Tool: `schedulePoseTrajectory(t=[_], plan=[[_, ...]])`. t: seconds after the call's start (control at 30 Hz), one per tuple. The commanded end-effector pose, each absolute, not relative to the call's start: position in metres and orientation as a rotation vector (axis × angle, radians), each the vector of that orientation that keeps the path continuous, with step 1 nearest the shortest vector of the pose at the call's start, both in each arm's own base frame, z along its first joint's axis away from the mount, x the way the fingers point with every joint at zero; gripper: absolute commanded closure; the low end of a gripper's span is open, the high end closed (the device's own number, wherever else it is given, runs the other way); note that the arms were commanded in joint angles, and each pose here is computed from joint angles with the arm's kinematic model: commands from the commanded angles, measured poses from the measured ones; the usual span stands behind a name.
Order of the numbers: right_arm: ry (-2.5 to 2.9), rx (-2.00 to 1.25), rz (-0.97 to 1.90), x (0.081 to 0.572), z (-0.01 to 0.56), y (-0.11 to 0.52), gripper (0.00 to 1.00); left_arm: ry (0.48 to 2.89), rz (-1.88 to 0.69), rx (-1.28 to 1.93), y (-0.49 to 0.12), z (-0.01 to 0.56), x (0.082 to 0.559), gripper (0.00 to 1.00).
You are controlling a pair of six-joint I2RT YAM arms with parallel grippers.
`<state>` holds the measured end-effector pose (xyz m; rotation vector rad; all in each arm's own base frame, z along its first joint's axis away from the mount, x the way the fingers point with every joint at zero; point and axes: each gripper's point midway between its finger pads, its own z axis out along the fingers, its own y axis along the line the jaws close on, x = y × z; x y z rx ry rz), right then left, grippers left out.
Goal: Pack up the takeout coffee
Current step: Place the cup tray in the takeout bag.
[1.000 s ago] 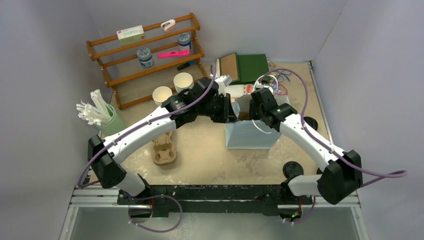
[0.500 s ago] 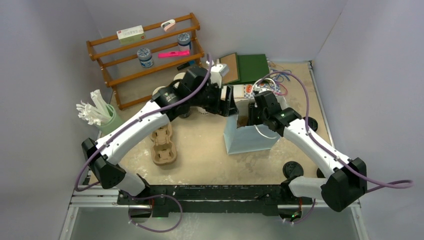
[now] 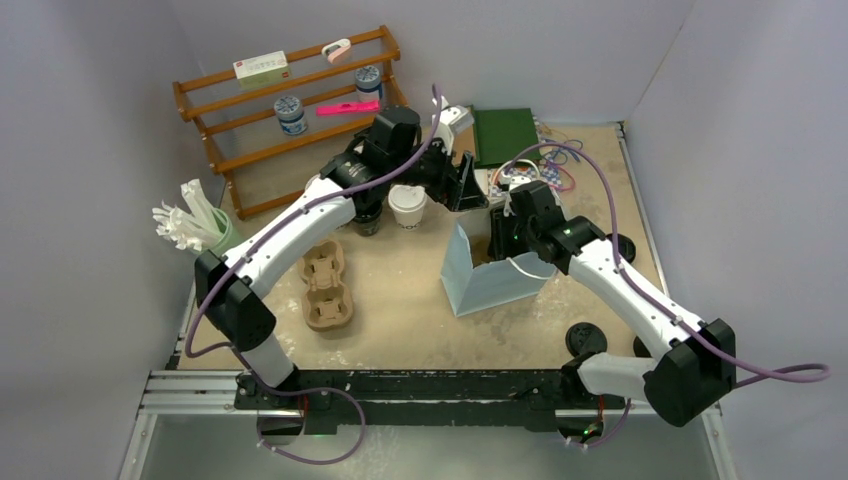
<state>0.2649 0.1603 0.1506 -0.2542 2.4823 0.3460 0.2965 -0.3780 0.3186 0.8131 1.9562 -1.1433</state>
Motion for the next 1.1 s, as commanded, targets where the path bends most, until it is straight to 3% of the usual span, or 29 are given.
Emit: schedulePoseTrajectory(t=[0.0,0.23,0.43,0.5,0.6,0.67,1.07], plan=[[2.422,-0.305,0.386,0.266,0.168,0.165,0.81,1.756,-1.292,0.877,-0.398,0.358,0.292,0.28],[2.419,-0.316,0.424,0.262,0.169,0.169,0.82,1.809,-1.324,0.833,-0.408,0.342,0.304,0.50],[2.419,-0.319,0.429,0.259,0.169,0.168,0.82,1.831,-1.372,0.795,-0.417,0.331,0.315,0.53],[2.423,-0.322,0.428,0.257,0.167,0.167,0.82,1.832,-1.372,0.790,-0.419,0.328,0.319,0.59],[2.425,-0.328,0.433,0.255,0.166,0.167,0.82,1.881,-1.345,0.752,-0.417,0.320,0.330,0.86],[2.425,-0.333,0.434,0.254,0.165,0.167,0.83,1.924,-1.349,0.705,-0.412,0.315,0.337,0.97],[2.468,-0.388,0.387,0.239,0.149,0.170,0.85,1.994,-1.390,0.547,-0.402,0.311,0.354,1.00]])
